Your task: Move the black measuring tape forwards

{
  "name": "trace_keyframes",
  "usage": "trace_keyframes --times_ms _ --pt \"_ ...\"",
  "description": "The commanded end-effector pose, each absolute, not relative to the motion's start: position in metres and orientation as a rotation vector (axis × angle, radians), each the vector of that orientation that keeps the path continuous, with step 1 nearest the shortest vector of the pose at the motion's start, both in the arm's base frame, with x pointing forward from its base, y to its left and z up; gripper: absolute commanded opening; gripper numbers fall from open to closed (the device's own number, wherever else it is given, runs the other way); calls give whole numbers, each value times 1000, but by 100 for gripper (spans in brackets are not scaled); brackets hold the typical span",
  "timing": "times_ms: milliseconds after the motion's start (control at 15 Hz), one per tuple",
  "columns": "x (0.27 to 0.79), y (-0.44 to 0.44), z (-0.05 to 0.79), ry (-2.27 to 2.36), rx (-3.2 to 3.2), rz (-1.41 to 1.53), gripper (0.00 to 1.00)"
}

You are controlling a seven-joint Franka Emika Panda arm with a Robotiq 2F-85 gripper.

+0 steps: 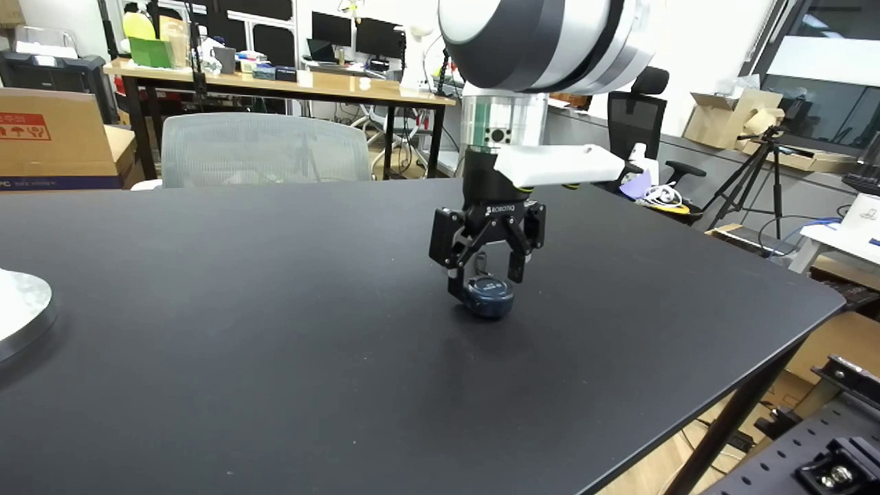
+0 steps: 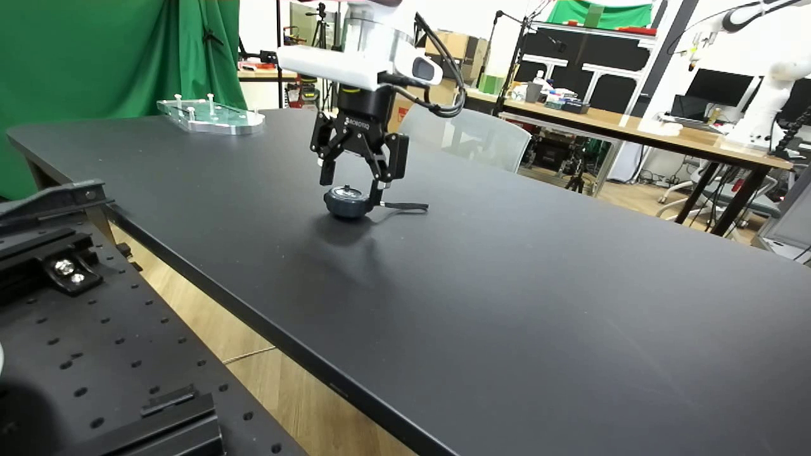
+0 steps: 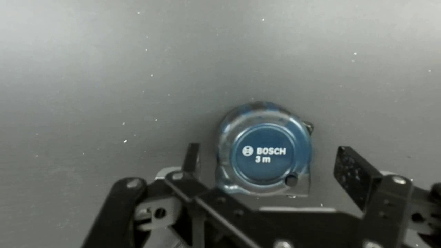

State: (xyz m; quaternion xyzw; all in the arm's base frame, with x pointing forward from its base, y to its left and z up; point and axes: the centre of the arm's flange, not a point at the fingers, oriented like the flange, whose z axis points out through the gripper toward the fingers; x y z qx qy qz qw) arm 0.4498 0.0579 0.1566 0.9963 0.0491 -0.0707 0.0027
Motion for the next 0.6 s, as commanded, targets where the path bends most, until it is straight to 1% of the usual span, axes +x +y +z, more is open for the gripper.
trace_keyframes --times_ms 0,533 --pt "441 62 174 113 3140 -228 100" --pt "445 70 203 91 3158 -141 100"
